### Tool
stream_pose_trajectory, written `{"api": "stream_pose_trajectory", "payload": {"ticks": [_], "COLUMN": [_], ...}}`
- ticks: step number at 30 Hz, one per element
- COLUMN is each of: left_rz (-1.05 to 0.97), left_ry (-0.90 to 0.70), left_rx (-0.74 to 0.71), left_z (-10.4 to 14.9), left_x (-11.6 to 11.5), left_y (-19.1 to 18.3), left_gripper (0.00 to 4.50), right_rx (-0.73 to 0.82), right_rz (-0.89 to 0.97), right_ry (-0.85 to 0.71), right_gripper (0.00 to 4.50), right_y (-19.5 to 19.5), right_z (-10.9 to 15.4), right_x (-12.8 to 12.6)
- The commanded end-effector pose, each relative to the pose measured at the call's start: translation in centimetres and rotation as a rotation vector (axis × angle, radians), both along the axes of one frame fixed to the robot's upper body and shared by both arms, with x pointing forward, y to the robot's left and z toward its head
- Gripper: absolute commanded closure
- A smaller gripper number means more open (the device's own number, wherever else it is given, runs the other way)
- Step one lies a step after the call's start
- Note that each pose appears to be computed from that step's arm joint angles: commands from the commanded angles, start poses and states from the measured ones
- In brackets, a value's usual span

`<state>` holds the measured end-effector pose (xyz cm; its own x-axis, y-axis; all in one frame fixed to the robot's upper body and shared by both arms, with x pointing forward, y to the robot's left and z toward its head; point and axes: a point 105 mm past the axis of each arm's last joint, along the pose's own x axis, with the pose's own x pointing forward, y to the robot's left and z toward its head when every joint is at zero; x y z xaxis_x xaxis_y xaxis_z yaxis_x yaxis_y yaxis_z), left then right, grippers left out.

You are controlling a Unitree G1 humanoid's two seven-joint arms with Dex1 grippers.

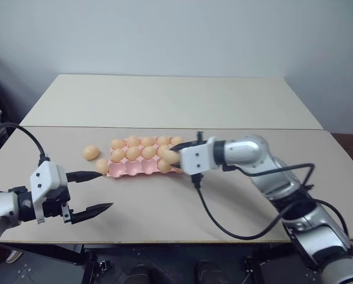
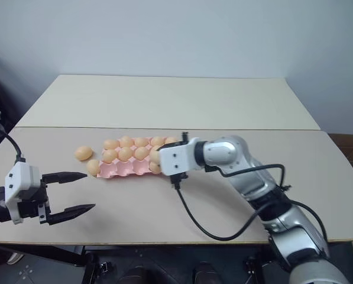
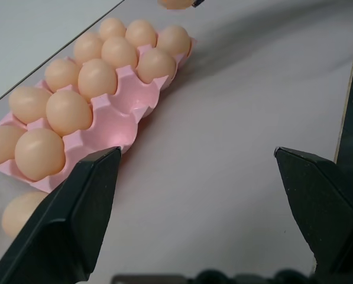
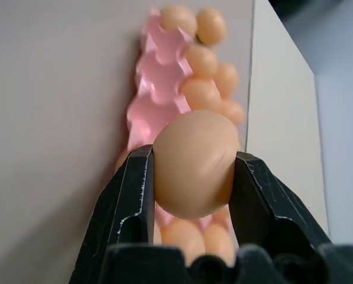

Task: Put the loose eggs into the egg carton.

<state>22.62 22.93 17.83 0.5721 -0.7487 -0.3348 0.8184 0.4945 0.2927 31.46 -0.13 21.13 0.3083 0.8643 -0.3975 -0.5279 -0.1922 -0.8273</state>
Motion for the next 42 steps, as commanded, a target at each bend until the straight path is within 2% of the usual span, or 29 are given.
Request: {"api": "stream_pose_trajectory", "payload": {"ticks": [1, 6, 17, 18, 22, 24, 25, 33, 42], "left_rz": [0.003, 0.021, 0.044, 0.043, 0.04, 0.037, 0.036, 0.029, 0.043], "left_ry": [-0.037, -0.043, -0.04, -0.039, -0.038, -0.039, -0.04, -0.042, -0.044], "left_rx": [0.008, 0.0, 0.007, 0.008, 0.01, 0.011, 0.012, 0.01, 0.007], "left_z": [0.4, 0.3, 0.3, 0.3, 0.3, 0.4, 0.4, 0.4, 0.2], "left_x": [-0.5, -1.0, -1.3, -1.3, -1.2, -1.1, -1.1, -0.9, -1.0], "left_y": [-0.4, -0.7, -0.6, -0.6, -0.5, -0.5, -0.6, -0.6, -0.4], "left_gripper": [0.0, 0.0, 0.0, 0.0, 0.0, 0.0, 0.0, 0.0, 0.0], "right_rx": [0.03, 0.018, -0.002, -0.002, 0.011, 0.022, 0.025, 0.089, 0.196], "right_rz": [0.078, 0.085, 0.01, 0.014, 0.02, 0.015, 0.018, 0.014, -0.073], "right_ry": [-0.011, 0.011, 0.054, 0.054, 0.05, 0.042, 0.039, 0.023, 0.263], "right_gripper": [2.87, 2.87, 2.87, 2.23, 1.0, 0.21, 0.02, 0.02, 0.02], "right_y": [2.7, 5.0, 5.7, 5.6, 5.7, 5.6, 5.6, 3.6, -2.8], "right_z": [1.5, 0.6, -1.3, -1.4, -1.1, -0.7, -0.6, 0.8, 0.2], "right_x": [-0.3, 0.8, 2.9, 2.9, 2.7, 2.7, 2.5, 1.1, -2.6]}}
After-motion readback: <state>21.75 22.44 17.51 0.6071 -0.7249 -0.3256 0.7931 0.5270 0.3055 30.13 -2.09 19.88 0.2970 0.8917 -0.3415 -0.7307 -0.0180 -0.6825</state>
